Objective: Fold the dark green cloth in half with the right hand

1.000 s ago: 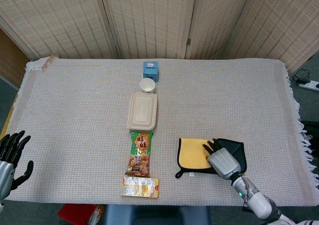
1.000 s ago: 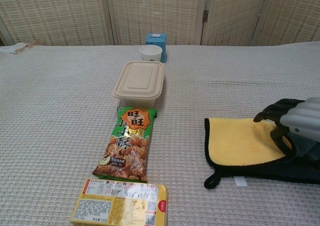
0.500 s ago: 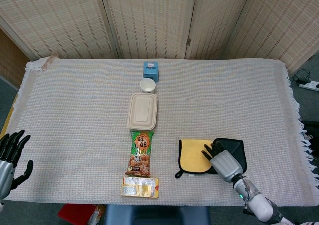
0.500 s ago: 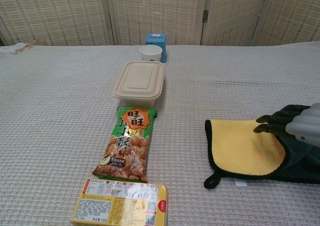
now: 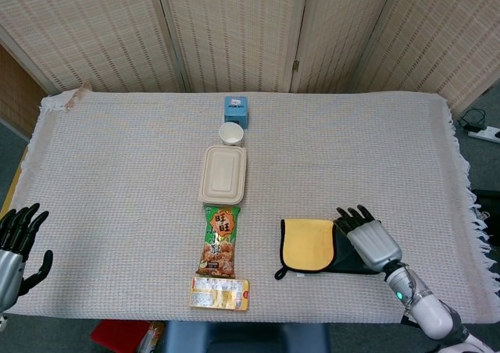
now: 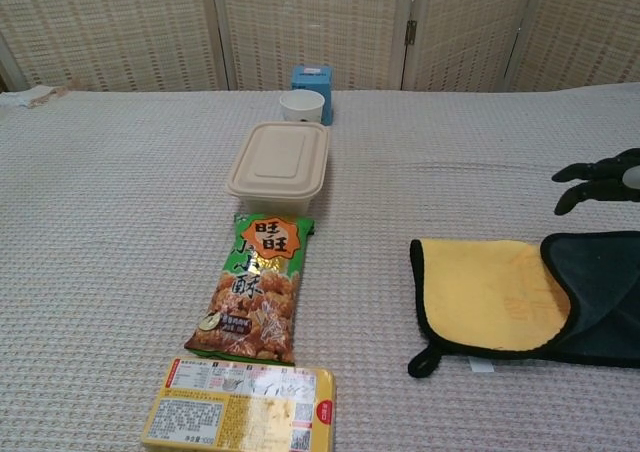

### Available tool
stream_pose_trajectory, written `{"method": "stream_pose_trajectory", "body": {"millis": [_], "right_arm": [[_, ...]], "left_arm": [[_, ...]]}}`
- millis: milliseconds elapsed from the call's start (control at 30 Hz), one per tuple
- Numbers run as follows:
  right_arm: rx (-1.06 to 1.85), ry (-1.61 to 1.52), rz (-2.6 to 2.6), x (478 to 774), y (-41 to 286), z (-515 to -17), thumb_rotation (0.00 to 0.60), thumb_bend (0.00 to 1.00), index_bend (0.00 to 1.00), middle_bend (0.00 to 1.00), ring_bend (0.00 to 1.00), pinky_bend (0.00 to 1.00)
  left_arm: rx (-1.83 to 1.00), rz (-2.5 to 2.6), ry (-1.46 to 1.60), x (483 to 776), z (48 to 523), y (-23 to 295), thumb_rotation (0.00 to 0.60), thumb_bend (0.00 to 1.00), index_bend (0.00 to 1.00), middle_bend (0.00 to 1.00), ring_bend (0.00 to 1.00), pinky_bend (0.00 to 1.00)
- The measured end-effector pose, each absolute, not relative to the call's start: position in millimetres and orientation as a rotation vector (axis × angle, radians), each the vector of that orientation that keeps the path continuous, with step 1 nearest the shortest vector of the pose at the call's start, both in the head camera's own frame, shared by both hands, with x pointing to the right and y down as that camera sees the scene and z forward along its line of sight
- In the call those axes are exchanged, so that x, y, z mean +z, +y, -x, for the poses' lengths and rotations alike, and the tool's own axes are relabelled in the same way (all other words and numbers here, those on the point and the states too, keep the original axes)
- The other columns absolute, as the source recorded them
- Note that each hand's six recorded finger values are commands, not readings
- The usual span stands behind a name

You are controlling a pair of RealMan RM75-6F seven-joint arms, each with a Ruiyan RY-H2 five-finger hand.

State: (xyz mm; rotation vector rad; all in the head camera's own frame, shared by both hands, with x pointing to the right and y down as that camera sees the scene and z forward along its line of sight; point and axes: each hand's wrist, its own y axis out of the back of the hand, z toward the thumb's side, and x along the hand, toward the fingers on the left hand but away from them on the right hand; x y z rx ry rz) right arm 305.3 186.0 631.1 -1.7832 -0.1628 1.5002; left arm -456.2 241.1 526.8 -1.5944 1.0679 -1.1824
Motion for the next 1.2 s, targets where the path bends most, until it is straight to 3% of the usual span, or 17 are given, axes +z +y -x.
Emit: {"method": "stream_pose_trajectory", "body": {"millis": [267,500,733,1200], "right_arm": [[1.525,-0.132,1.790,682,147,-305,0.600,0.49,0.34,0.00,0.00,0.01],[1.520,-0.123,1.825,714,137,-283,0.600,0.49,0.38,0.00,0.00,0.01],[1.519,-0.138,1.824,718,135,-282,0.600,0.49,0.48,0.02,0.00,0.02],[1.569,-0.143,1.800,713,138,-309,0.600,0.49,0.48,0.02,0.00,0.02]], "left_arm": [[-1.210,1.611,1.044,541,454,235,0.600,0.59,0.00,0.05,0.00,0.00],[-1.224,1.599,1.059,541,459,232,0.600,0.59,0.00,0.05,0.00,0.00],[-1.230,1.588,1.066,540,462,232,0.600,0.59,0.00,0.05,0.00,0.00],[-1.249,1.592,1.048,547,460,232,0.600,0.59,0.00,0.05,0.00,0.00]]}}
